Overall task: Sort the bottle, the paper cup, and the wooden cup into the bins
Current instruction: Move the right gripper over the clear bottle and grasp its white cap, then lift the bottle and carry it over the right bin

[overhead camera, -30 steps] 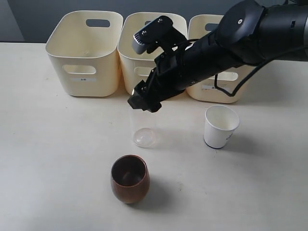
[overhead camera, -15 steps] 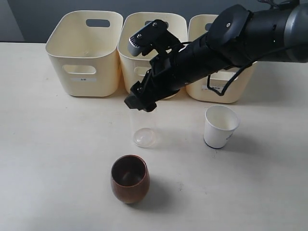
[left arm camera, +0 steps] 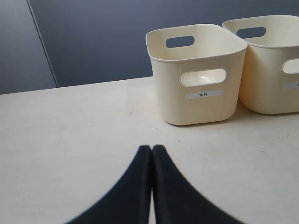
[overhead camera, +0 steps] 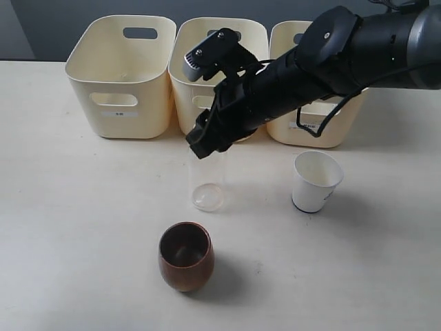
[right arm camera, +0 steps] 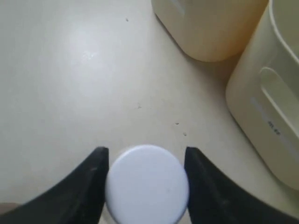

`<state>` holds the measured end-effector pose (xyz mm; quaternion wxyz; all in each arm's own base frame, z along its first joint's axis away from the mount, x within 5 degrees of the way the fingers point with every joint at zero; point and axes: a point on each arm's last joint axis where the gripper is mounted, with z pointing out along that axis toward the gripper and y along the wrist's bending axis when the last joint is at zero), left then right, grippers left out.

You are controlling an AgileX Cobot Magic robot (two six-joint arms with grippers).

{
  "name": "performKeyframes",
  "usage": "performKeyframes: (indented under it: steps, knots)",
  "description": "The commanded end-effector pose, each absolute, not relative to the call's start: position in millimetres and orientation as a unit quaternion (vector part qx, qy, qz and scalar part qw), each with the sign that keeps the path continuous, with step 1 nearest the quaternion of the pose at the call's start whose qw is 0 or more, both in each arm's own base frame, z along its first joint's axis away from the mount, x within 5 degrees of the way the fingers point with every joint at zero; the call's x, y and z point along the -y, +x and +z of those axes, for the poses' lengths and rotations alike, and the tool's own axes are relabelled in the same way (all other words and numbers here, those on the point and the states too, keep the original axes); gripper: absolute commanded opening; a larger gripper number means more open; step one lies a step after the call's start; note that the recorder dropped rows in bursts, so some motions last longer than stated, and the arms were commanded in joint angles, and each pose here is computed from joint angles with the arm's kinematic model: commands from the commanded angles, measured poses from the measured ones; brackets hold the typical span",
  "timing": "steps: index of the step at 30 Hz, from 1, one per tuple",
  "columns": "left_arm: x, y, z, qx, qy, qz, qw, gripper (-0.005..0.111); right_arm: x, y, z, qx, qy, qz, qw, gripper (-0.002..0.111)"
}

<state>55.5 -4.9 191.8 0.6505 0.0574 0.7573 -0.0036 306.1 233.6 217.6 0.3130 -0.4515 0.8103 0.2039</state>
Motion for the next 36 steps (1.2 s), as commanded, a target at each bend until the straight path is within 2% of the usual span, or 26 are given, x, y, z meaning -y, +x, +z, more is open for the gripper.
performKeyframes:
  steps: [1, 5, 9, 18, 24, 29, 32, 36]
  knots:
    - [5, 55, 192, -0.756, 0.058, -0.005, 0.652, 0.0, -234, 306, 218, -0.802, -0.469, 0.197, 0.313, -0.001]
    - [5, 55, 192, -0.756, 0.058, -0.005, 0.652, 0.0, -233, 308, 224, -0.794, -0.472, 0.184, 0.335, -0.001]
    - [5, 55, 192, -0.756, 0.058, -0.005, 0.652, 0.0, -228, 305, 248, -0.777, -0.475, 0.168, 0.377, -0.001]
    - [5, 55, 192, -0.756, 0.058, -0.005, 0.652, 0.0, -197, 271, 345, -0.711, -0.467, 0.12, 0.511, -0.001]
    - [5, 55, 192, -0.756, 0.058, -0.005, 0.652, 0.0, -169, 251, 387, -0.688, -0.446, 0.043, 0.571, -0.001]
    - [5, 55, 192, -0.756, 0.058, -0.005, 0.652, 0.0, -155, 261, 386, -0.715, -0.406, -0.033, 0.569, -0.001]
    - [5, 55, 192, -0.756, 0.058, -0.005, 0.652, 0.0, -152, 279, 373, -0.727, -0.391, -0.09, 0.557, -0.001]
    - [5, 55, 192, -0.756, 0.058, -0.005, 0.652, 0.0, -147, 311, 349, -0.757, -0.362, -0.111, 0.532, -0.001]
